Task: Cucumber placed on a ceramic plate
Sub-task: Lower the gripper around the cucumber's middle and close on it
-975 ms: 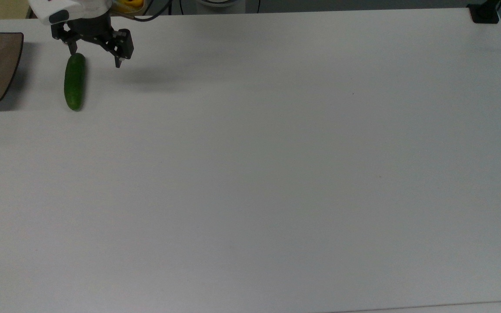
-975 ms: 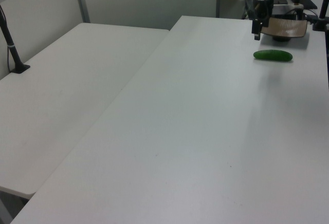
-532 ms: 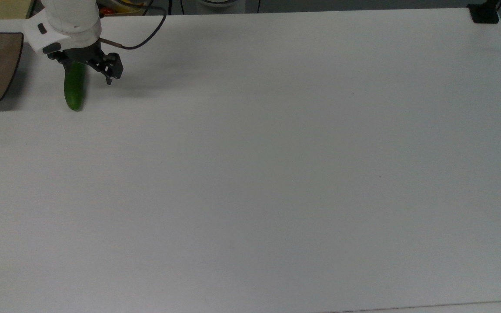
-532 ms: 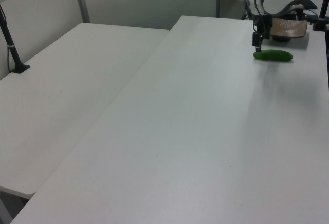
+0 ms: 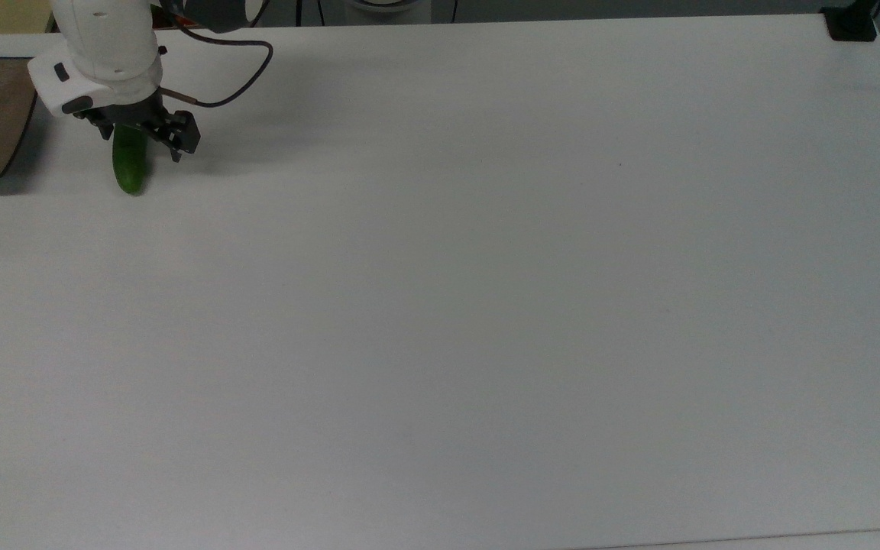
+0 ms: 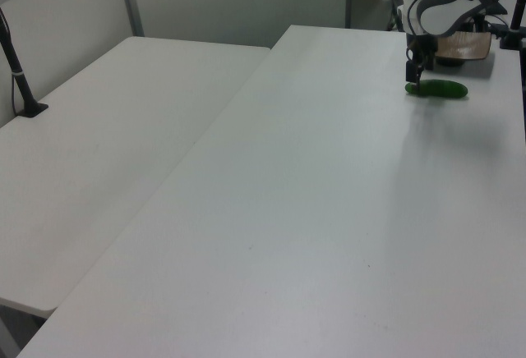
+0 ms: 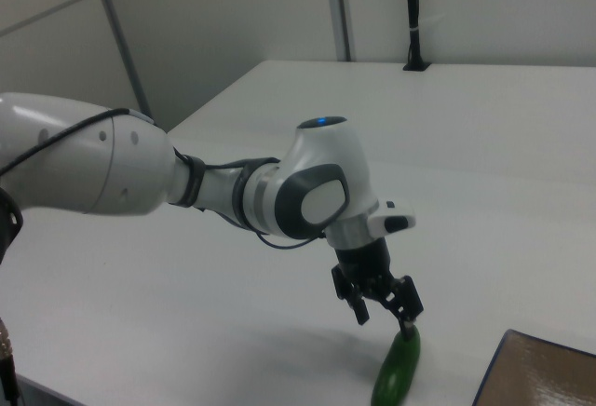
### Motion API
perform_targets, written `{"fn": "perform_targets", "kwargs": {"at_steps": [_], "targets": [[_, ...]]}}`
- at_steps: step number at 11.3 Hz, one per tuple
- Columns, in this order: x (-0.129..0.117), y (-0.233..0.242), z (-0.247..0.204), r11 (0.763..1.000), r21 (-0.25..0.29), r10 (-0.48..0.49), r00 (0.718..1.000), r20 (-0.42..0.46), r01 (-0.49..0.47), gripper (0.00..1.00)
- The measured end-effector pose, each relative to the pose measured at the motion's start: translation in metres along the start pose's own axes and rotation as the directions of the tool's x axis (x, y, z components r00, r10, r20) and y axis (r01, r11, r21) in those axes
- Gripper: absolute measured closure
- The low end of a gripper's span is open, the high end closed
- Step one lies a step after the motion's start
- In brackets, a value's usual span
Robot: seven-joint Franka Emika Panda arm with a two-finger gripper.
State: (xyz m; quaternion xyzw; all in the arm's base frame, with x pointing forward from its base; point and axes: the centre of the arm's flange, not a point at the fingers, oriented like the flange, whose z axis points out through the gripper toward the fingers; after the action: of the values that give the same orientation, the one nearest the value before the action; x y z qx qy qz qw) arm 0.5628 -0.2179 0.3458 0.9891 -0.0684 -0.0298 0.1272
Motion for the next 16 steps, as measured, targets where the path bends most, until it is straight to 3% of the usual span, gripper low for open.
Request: {"fn": "perform_targets", "kwargs": {"at_steps": [10, 13, 14, 16], "targets": [[-0.002, 0.013, 0.045, 0.998, -0.048, -0.028, 0.998, 0.059, 0.031, 0.0], [-0.002, 0.014, 0.047, 0.998, -0.057, -0.035, 0.998, 0.061, 0.039, 0.12], [-0.002, 0.014, 0.047, 0.998, -0.058, -0.036, 0.997, 0.061, 0.04, 0.29], [-0.002, 0.014, 0.046, 0.997, -0.059, -0.036, 0.998, 0.06, 0.04, 0.4]]}}
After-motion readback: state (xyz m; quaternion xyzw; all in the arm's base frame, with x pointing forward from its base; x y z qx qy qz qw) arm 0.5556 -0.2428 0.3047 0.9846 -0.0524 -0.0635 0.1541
